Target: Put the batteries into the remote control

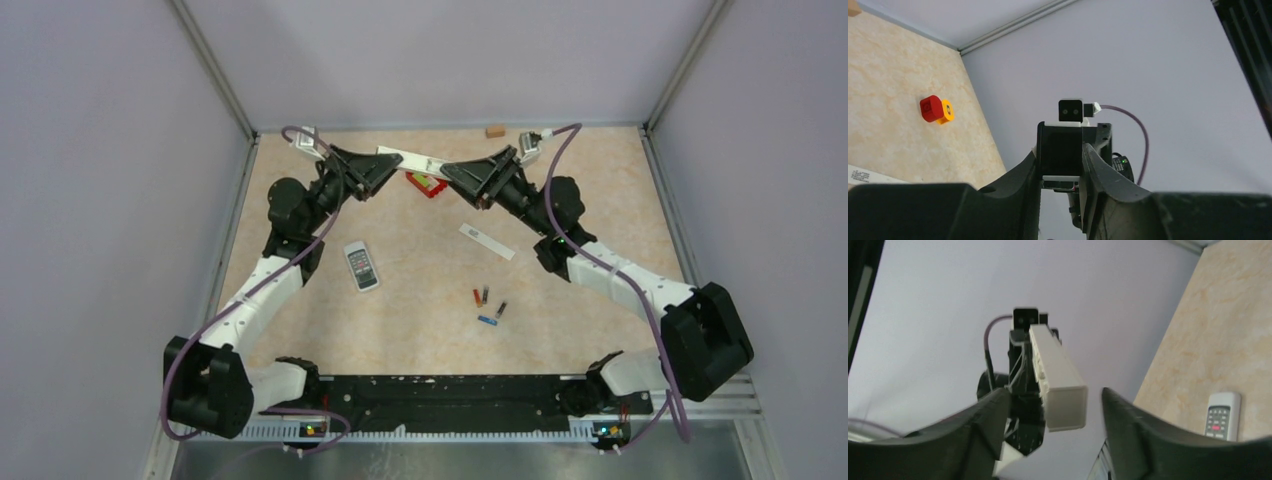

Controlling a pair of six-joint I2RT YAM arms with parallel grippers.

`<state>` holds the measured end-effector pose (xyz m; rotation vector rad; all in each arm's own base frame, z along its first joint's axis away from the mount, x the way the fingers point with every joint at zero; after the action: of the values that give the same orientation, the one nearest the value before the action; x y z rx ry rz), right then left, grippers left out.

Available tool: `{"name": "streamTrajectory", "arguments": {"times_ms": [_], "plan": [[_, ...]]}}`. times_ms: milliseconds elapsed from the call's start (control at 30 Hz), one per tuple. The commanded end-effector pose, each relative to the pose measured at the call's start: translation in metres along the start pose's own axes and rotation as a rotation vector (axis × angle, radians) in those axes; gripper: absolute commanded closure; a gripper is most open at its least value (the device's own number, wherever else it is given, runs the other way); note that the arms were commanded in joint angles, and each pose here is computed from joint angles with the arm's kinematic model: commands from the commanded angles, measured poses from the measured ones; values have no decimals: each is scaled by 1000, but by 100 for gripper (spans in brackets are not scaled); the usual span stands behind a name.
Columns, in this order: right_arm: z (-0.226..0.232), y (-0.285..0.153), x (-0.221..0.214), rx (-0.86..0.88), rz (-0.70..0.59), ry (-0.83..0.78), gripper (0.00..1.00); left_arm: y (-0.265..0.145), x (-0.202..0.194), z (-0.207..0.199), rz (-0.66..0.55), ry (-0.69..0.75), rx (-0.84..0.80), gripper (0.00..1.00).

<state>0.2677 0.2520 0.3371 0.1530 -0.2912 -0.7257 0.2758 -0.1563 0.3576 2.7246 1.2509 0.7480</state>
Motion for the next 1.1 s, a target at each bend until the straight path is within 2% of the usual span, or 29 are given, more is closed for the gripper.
{"name": "streamTrajectory", "arguments": {"times_ms": [0, 67, 167, 267, 367, 500, 633, 767, 933, 1033, 1067], "plan": [[26, -20, -12, 159, 168, -161, 24, 1, 4, -28, 47, 234, -161, 100], [29, -26, -16, 230, 290, -271, 18, 0, -1, -30, 153, 337, -214, 100], [21, -35, -21, 241, 438, -377, 16, -9, -13, -27, 290, 449, -303, 100], [13, -44, -28, 261, 579, -497, 16, -18, -22, -28, 408, 495, -373, 100], [7, -51, -27, 222, 638, -619, 16, -25, -26, -30, 474, 532, -421, 100], [12, -59, -28, 239, 684, -714, 19, -26, -27, -30, 501, 556, -418, 100], [16, -62, -31, 272, 716, -743, 27, -29, -29, -31, 543, 562, -437, 100], [17, -55, -34, 282, 731, -728, 47, -29, -28, -32, 557, 544, -437, 100], [14, -46, -38, 289, 730, -664, 59, -30, -28, -36, 561, 548, -450, 98], [14, -43, -38, 291, 709, -631, 73, -31, -28, -38, 556, 546, -452, 95], [14, -41, -38, 291, 695, -622, 79, -31, -28, -39, 550, 545, -452, 92]]}}
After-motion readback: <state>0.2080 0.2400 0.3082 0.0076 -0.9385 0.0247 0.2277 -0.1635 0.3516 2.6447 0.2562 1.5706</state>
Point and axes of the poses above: each gripper's point midway between its finger pads, its own y axis out along the fingers, its own z axis along the line the jaws close on, x = y × z, the point moved 8 cm from there along -y, back along the fingers, and after that the axes turned 6 degrees about y, right-handed, at the moved point
